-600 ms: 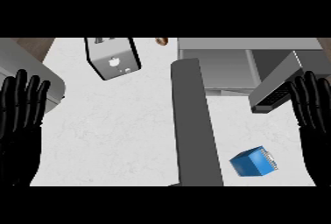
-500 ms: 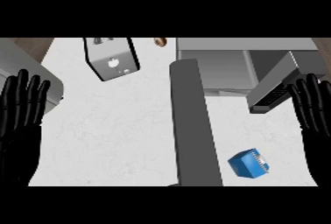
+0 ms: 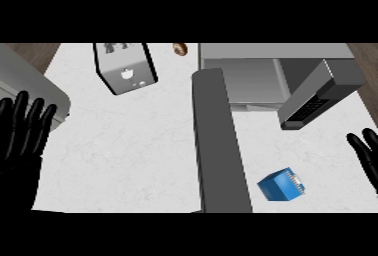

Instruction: Pick up the milk, place it into the microwave and close the microwave

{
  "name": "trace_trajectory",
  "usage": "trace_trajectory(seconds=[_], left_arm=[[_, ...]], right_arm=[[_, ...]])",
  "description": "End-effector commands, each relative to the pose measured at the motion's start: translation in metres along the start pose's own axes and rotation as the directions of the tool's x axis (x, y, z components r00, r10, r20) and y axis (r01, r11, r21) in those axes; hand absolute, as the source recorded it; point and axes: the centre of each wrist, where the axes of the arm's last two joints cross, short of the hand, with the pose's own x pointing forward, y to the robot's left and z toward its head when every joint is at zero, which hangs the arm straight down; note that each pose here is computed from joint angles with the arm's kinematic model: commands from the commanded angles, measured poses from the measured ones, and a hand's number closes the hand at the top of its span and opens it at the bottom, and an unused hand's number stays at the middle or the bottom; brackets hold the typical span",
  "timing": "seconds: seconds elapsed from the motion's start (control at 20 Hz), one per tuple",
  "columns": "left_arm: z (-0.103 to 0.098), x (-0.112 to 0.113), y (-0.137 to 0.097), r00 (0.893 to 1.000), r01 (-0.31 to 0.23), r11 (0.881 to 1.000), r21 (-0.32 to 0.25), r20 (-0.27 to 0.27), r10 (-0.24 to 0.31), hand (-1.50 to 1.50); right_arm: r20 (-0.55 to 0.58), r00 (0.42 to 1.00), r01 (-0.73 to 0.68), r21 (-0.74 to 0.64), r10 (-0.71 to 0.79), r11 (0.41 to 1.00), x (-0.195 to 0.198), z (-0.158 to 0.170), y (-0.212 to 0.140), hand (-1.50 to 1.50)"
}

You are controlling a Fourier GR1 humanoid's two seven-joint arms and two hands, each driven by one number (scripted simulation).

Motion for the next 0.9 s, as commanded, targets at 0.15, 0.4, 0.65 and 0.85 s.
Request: trace_trajectory(seconds=[0.15, 0.4, 0.65, 0.85], left_arm=[[0.040, 0.031, 0.000, 0.998, -0.054, 0.998, 0.013, -0.029, 0.055, -1.50], [0.070, 0.040, 0.016, 0.999, -0.051, 0.999, -0.009, -0.016, 0.051, -1.50], [0.087, 0.043, 0.037, 0.999, -0.043, 0.999, -0.021, -0.003, 0.043, -1.50], [0.088, 0.042, 0.037, 0.998, -0.057, 0.998, 0.012, -0.019, 0.057, -1.50]], right_arm=[[-0.050, 0.999, 0.009, -0.019, -0.010, 1.000, 0.022, 0.028, -0.006, -1.50], [-0.096, 0.995, -0.033, -0.055, 0.027, 0.998, 0.001, 0.028, -0.014, -1.50], [-0.157, 0.986, -0.072, -0.066, 0.061, 0.995, -0.021, 0.030, -0.026, -1.50], [-0.199, 0.977, -0.096, -0.115, 0.072, 0.989, -0.052, 0.043, -0.019, -1.50]])
